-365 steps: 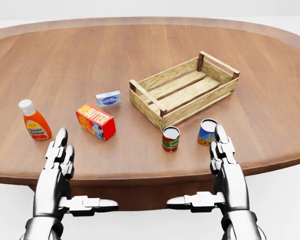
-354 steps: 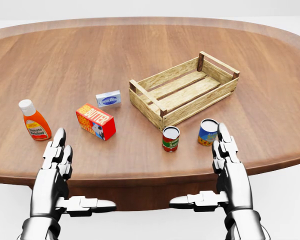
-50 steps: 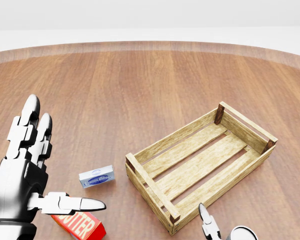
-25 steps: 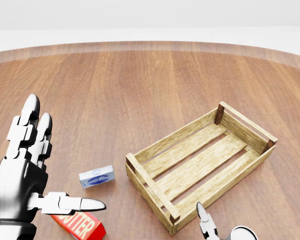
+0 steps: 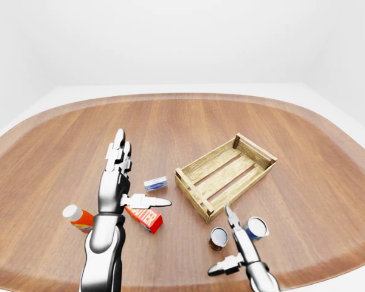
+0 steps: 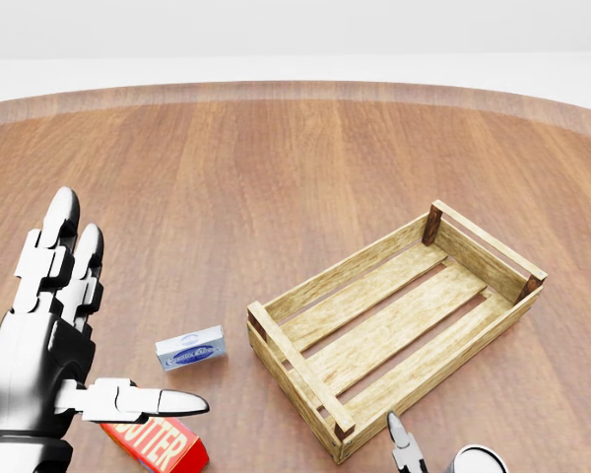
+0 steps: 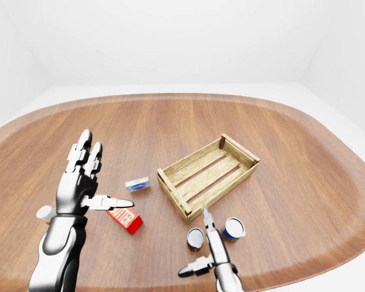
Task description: Pick up the tomato sauce, and put it in the wooden tray.
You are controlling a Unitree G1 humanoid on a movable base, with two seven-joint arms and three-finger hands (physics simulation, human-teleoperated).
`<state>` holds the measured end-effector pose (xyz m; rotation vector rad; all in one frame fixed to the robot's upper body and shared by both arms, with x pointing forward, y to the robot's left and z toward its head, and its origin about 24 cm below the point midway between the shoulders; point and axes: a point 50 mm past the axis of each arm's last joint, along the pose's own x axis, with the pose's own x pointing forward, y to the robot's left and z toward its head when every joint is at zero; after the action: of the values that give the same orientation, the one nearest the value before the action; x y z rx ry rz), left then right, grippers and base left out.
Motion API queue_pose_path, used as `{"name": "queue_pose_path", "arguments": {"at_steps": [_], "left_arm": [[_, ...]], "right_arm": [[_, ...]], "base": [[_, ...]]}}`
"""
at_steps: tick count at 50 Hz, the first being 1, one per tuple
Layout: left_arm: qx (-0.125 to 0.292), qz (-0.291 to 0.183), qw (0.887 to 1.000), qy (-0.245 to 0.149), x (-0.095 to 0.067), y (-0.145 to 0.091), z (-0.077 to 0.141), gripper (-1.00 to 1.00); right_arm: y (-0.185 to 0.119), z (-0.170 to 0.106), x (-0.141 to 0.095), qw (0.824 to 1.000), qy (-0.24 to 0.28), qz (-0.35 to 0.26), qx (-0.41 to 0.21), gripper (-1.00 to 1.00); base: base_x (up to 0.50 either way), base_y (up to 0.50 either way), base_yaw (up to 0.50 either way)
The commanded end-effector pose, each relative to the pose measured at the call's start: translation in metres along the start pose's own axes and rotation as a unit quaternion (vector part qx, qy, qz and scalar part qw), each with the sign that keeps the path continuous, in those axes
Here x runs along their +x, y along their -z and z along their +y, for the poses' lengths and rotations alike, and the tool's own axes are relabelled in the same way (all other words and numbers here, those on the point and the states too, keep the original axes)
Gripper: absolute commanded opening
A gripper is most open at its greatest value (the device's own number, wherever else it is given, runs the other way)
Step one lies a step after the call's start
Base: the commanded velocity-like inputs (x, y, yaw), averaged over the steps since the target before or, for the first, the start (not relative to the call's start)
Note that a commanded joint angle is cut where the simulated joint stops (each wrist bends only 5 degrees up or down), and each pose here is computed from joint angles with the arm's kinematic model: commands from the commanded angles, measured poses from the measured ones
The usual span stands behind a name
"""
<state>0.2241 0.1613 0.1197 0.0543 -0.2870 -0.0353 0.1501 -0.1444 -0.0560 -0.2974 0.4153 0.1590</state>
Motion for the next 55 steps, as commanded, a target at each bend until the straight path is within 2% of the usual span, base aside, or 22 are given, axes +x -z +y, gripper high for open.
{"name": "queue_pose_path", "arguments": {"at_steps": [1, 45, 46, 47, 55], "left_arm": [[-0.001, 0.001, 1.0, 0.0, 0.0, 0.0, 0.0, 1.0], [-0.003, 0.004, 1.0, 0.001, 0.001, 0.002, 0.0, 1.0], [-0.003, 0.004, 1.0, 0.001, 0.001, 0.002, 0.0, 1.0], [-0.003, 0.005, 1.0, 0.001, 0.0, 0.003, 0.0, 1.0], [-0.002, -0.003, 1.0, -0.001, 0.0, -0.001, 0.001, 1.0]], "right_arm": [[0.005, 0.001, 0.003, 1.0, 0.0, 0.012, -0.004, 1.0], [0.012, 0.004, 0.015, 0.999, 0.004, 0.033, -0.016, 1.0], [0.012, 0.004, 0.015, 0.999, 0.004, 0.032, -0.017, -0.04], [0.012, 0.005, 0.014, 0.999, 0.002, 0.032, -0.016, -1.0], [0.01, 0.004, 0.014, 0.999, 0.003, 0.028, -0.016, -1.0]], "base": [[0.0, 0.0, 0.0], [0.0, 0.0, 0.0], [0.0, 0.0, 0.0], [0.0, 0.0, 0.0], [0.0, 0.0, 0.0]]}}
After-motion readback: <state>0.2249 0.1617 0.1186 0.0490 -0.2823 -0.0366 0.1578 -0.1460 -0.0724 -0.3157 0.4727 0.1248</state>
